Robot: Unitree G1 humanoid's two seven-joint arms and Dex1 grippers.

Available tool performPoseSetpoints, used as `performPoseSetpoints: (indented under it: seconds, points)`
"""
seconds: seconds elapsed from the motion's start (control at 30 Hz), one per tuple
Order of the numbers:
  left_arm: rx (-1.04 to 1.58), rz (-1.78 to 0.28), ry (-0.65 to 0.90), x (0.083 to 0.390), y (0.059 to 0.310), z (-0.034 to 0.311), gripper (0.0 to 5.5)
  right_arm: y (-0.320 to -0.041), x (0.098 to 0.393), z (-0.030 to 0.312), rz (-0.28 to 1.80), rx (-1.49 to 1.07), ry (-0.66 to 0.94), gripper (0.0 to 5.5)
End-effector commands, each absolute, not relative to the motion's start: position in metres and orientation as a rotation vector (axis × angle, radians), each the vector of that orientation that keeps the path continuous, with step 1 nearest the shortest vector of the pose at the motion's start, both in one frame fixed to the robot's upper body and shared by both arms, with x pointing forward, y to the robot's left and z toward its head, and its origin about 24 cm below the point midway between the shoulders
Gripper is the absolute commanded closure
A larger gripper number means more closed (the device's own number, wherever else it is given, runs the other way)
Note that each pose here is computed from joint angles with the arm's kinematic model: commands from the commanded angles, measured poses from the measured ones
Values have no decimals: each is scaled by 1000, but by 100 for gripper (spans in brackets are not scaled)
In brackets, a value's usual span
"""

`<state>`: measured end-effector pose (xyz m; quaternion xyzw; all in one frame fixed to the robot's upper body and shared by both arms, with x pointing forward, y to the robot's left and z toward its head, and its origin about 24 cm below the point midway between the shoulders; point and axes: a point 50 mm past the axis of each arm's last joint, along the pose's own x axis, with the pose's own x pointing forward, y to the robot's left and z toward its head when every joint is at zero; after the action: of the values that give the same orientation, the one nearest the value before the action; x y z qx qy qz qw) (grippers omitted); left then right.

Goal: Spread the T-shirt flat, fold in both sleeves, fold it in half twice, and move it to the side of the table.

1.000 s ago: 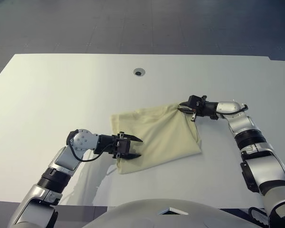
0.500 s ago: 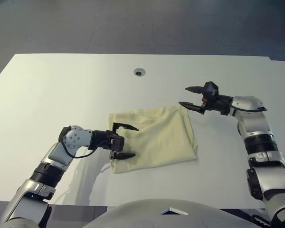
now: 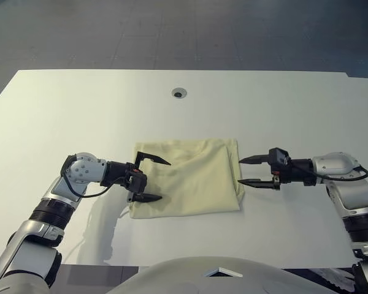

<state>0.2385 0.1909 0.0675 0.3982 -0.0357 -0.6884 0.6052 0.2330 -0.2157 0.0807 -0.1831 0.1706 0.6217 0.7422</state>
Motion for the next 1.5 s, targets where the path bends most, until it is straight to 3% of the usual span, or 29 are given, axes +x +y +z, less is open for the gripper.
performPoseSetpoints:
  seconds: [0.03,0.2,0.5,0.83,1.1,1.3,1.43,1.5]
  points:
    - [922,-1589,-111,240,190,72,10,-203,227,73,1402,-468,400,325]
    - [906,-1589,-129,239,185,70,10,-193,227,68,1407,-507,396,407]
    - [987,-1545,-122,245,192,72,10,-210,212,59,1439,-682,481,547]
    - [998,-1489,-232,250,188,92,10,-200,202,56,1519,-782,480,547]
    - [940,-1387,-363,248,192,138,10,-204,208,98,1421,-710,366,547]
    - [925,-1484,-231,223,194,126,10,-216,231,123,1315,-783,319,547]
    - [978,-1530,-135,210,197,108,10,-211,248,122,1275,-777,289,547]
    - [1002,-1526,-108,208,199,101,10,-202,260,114,1259,-769,273,520]
